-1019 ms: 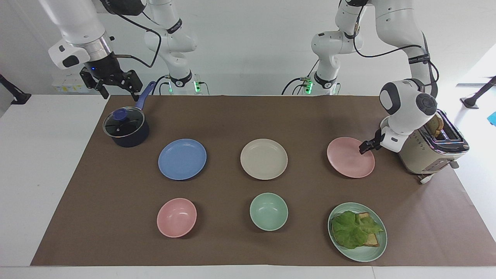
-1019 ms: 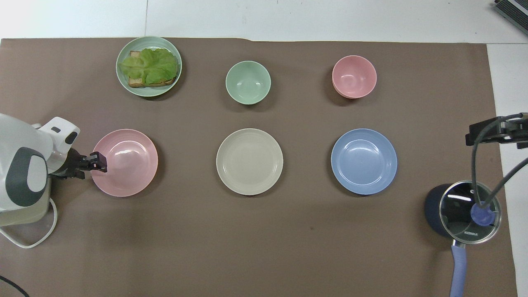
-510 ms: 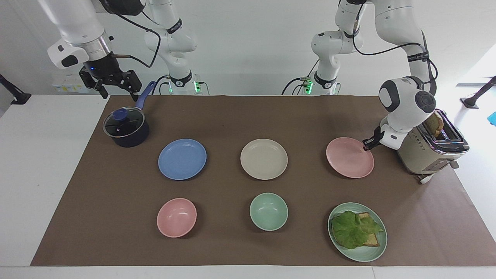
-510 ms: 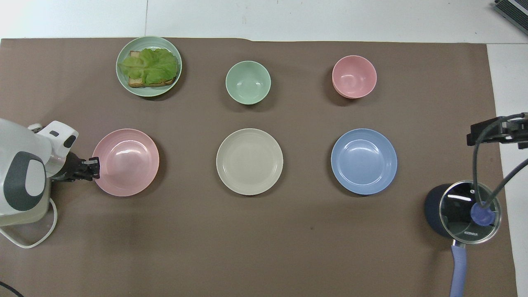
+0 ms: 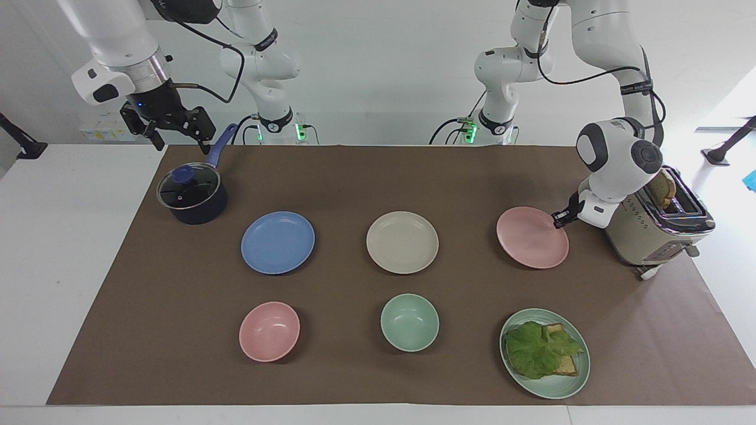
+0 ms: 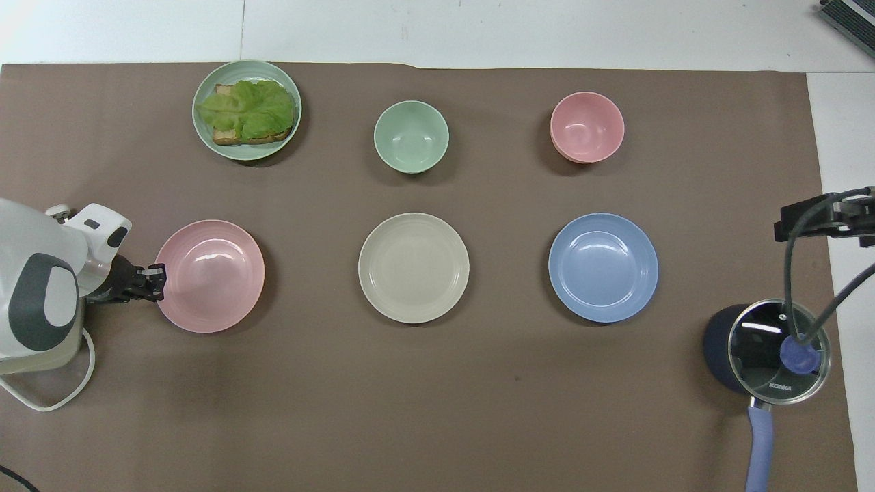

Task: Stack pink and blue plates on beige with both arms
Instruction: 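Reach the left gripper to the pink plate rim and grasp it, then carry the pink plate with the left gripper onto the beige plate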

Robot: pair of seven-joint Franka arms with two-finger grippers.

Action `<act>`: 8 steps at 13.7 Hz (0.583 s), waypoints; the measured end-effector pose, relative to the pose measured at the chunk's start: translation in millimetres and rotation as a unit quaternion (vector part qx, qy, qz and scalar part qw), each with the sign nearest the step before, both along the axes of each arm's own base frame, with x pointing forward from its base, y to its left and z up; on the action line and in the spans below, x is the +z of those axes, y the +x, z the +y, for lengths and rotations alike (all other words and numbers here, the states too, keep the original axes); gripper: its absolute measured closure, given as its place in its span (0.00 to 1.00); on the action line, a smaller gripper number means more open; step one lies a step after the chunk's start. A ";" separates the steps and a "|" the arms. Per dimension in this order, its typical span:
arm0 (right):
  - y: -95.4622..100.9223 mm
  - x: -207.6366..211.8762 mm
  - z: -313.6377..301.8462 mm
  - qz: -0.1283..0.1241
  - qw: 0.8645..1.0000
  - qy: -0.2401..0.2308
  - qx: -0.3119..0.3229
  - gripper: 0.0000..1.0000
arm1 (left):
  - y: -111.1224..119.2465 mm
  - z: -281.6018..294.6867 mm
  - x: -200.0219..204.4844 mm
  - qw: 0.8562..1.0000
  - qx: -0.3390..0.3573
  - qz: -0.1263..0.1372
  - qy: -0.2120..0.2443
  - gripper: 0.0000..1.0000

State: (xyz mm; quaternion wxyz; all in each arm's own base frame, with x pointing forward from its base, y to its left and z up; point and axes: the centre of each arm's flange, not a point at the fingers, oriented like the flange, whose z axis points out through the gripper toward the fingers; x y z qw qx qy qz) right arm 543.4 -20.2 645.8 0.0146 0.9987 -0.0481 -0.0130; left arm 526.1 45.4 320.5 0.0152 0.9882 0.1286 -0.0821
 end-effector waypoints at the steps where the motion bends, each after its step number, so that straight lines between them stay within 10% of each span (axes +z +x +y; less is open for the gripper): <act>1: 0.0 0.0 -0.2 0.000 1.000 0.000 0.000 0.00 | 0.5 -0.7 2.3 1.000 -0.001 0.004 -0.001 0.95; 8: 0.0 0.0 -0.6 0.000 1.000 0.000 -0.001 0.00 | 29.0 -87.2 125.8 0.995 0.051 0.066 -0.047 0.96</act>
